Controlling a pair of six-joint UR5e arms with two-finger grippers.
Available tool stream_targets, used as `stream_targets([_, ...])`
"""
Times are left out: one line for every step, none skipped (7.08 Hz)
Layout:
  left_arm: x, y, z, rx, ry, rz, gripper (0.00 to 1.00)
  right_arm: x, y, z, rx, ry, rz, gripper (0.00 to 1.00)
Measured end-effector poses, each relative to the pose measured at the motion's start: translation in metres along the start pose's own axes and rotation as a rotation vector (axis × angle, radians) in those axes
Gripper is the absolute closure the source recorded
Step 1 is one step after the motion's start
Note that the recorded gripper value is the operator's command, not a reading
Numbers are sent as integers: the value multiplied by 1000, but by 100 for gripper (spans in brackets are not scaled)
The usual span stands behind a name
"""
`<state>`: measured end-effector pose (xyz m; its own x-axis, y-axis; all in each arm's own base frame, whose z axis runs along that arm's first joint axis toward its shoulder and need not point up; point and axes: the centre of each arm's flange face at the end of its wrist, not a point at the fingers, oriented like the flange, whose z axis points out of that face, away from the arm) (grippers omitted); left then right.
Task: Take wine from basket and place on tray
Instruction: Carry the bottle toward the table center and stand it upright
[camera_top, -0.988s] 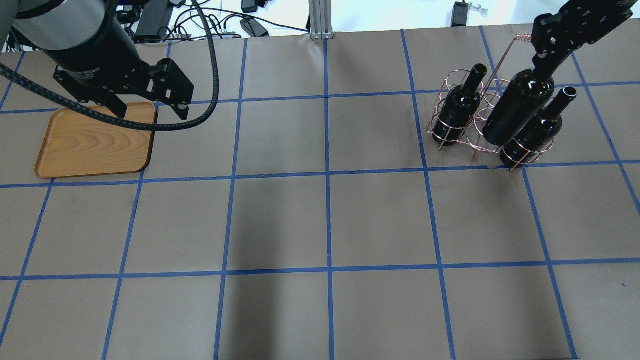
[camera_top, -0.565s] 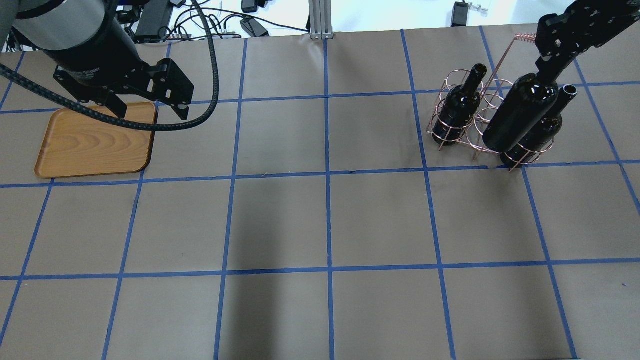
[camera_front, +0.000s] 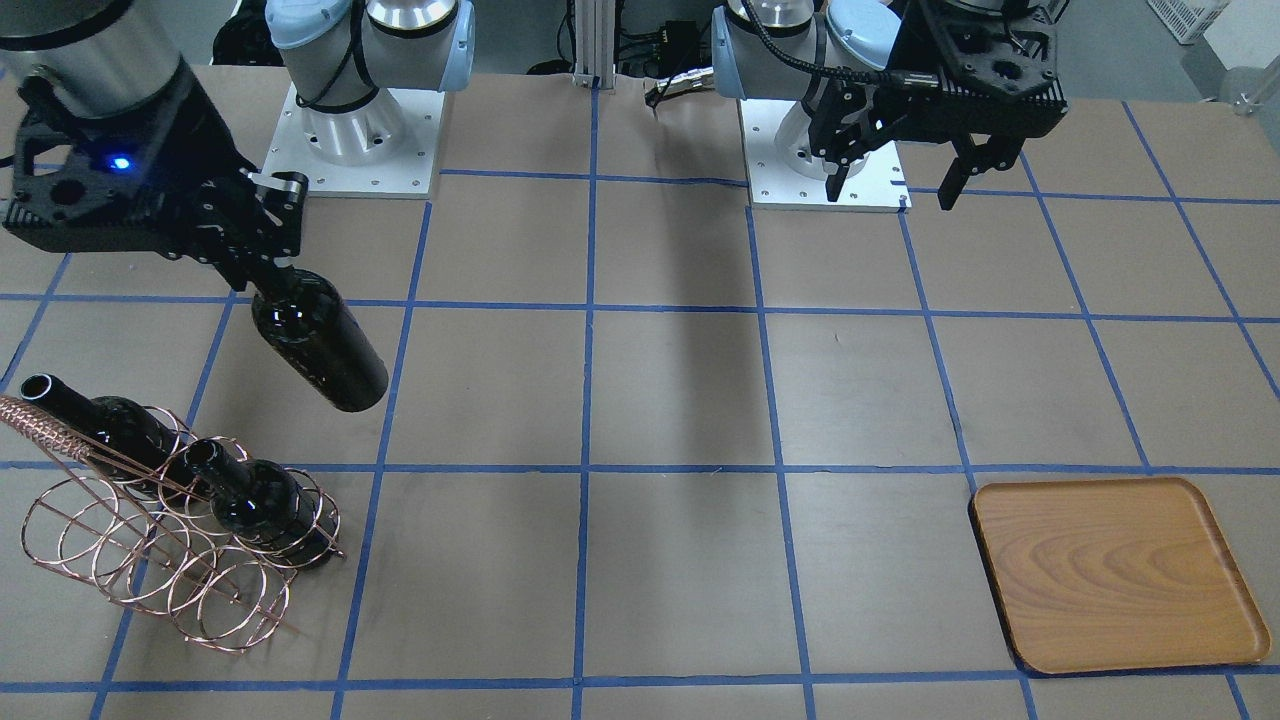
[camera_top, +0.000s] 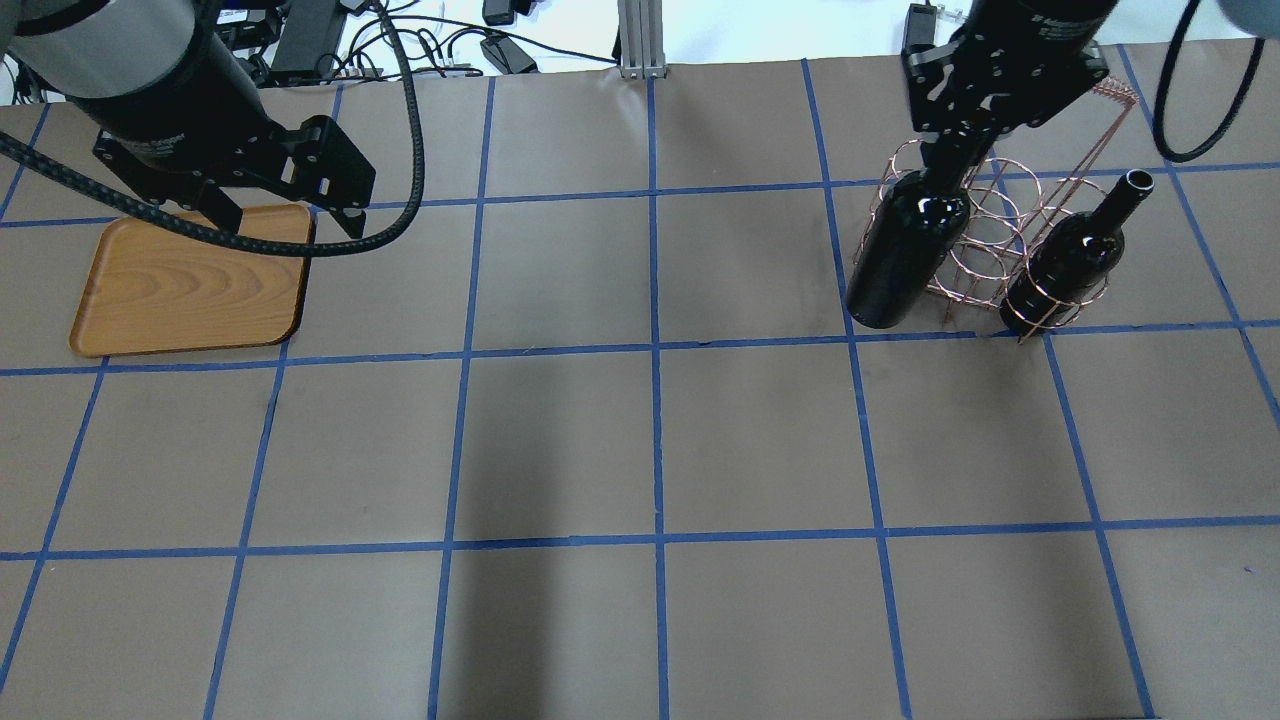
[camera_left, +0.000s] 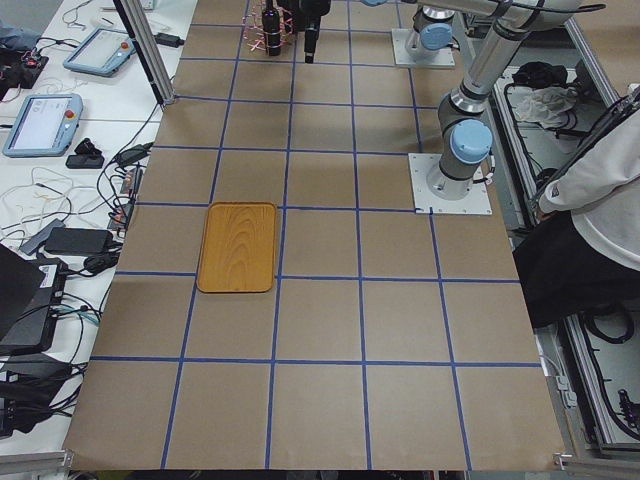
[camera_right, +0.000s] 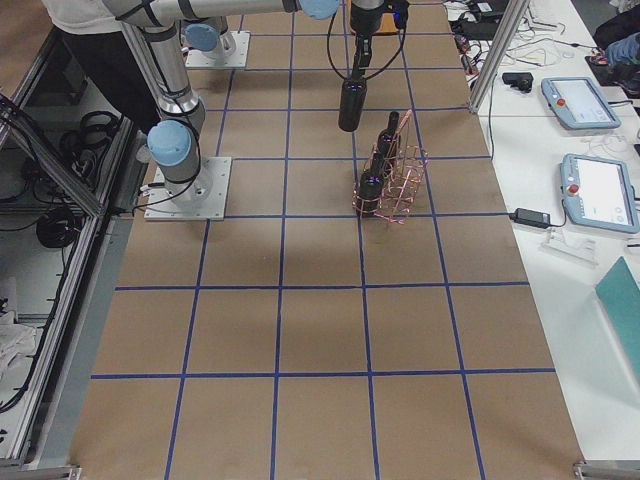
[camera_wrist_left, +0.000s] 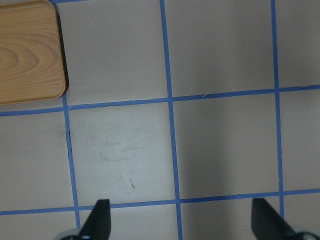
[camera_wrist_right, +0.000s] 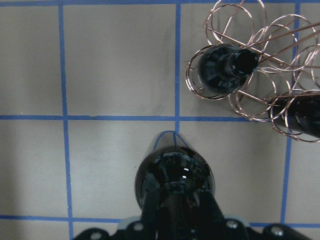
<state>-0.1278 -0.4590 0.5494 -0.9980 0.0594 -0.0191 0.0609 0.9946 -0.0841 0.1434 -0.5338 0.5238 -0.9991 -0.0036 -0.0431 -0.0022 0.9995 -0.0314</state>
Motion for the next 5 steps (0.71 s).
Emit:
stream_targets([-12, -2, 3, -5, -1, -8, 0, -40, -1, 12, 13, 0, 25, 100])
stream_targets([-26, -4, 7, -10, -1, -8, 0, -78, 1, 24, 25, 1, 49, 100])
stream_targets([-43, -5, 8, -10, -3, -16, 0, -118, 7, 37, 32, 1, 76, 100])
stream_targets([-58, -7, 8, -2, -6, -32, 0, -157, 18, 51, 36, -3, 97, 100])
stream_targets([-68, -8, 7, 9, -11, -49, 0, -196, 29, 67, 37, -8, 113, 100])
